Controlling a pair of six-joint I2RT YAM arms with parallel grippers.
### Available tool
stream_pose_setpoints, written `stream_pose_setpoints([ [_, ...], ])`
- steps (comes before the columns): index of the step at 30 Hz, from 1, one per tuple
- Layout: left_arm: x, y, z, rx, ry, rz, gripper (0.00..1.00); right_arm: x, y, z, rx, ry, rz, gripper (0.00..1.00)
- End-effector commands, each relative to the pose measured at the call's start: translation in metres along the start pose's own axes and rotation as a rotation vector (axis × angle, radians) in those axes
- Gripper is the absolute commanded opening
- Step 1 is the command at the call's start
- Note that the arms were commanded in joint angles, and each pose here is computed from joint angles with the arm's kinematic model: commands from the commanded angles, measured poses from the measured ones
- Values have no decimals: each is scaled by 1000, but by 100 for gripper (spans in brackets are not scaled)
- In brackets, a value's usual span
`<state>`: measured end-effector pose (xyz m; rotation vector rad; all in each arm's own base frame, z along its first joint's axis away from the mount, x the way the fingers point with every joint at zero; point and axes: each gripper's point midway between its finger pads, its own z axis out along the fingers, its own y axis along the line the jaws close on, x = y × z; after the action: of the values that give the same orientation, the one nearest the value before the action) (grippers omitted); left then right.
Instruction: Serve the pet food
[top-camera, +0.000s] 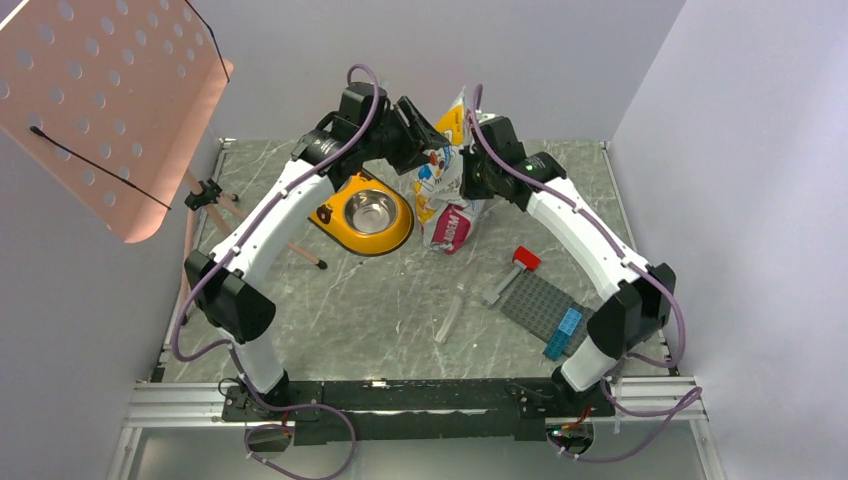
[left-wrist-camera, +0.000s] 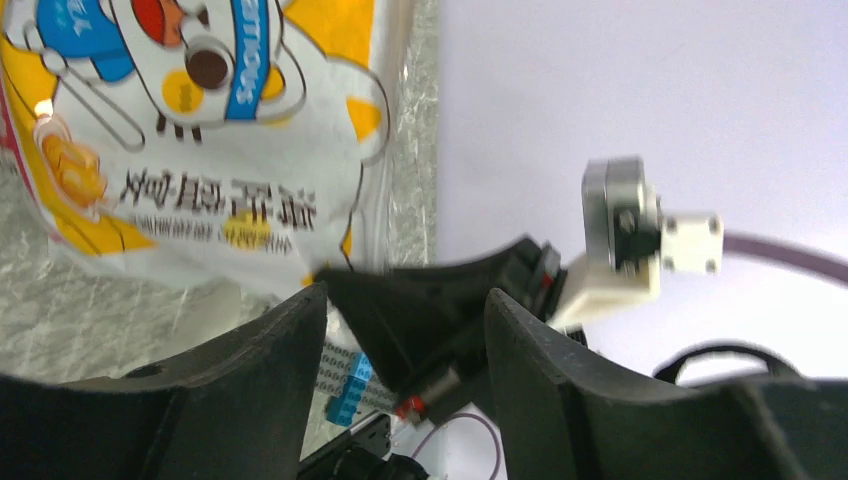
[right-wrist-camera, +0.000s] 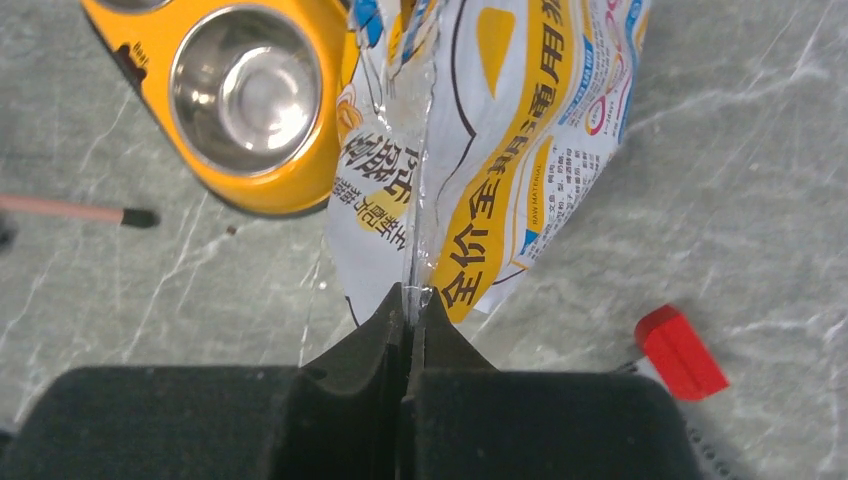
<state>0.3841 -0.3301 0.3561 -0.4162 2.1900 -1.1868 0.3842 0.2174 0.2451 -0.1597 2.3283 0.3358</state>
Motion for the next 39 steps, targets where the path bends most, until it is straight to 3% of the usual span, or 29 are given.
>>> stream_pose_setpoints([
  [1, -15, -26, -6, 62, -53, 71, 62, 1, 40, -66, -179, -53, 102, 0],
  [6, -6, -5, 1, -1, -36, 179, 57, 19, 53, -77, -269, -38, 152, 0],
  [13, 4, 4, -13, 5, -23, 389, 64, 31, 59, -80, -310, 5, 156, 0],
  [18, 14, 6, -18, -1, -30, 411, 62, 49, 72, -95, -430, 29, 184, 0],
  [21, 21, -8, -19, 63, -33, 370, 75, 55, 76, -106, -473, 42, 182, 0],
  [24, 23, -16, -14, 77, -42, 368, 81, 57, 71, -110, -461, 19, 161, 0],
  [27, 26, -18, -4, 78, -29, 390, 75, 56, 68, -112, -460, -5, 127, 0],
  [28, 27, -18, -1, 72, -27, 398, 71, 56, 66, -113, -452, -12, 130, 8],
  [31, 32, -16, 12, 59, -9, 382, 61, 43, 46, -113, -334, -62, 150, 44],
  [32, 34, -18, 16, 63, -5, 374, 58, 37, 37, -115, -294, -74, 158, 51],
  [36, 41, -28, 29, 91, -4, 382, 50, 6, 12, -125, -245, -138, 208, 55],
  [39, 37, -33, 36, 89, -21, 403, 50, -11, -9, -127, -206, -191, 285, 51],
])
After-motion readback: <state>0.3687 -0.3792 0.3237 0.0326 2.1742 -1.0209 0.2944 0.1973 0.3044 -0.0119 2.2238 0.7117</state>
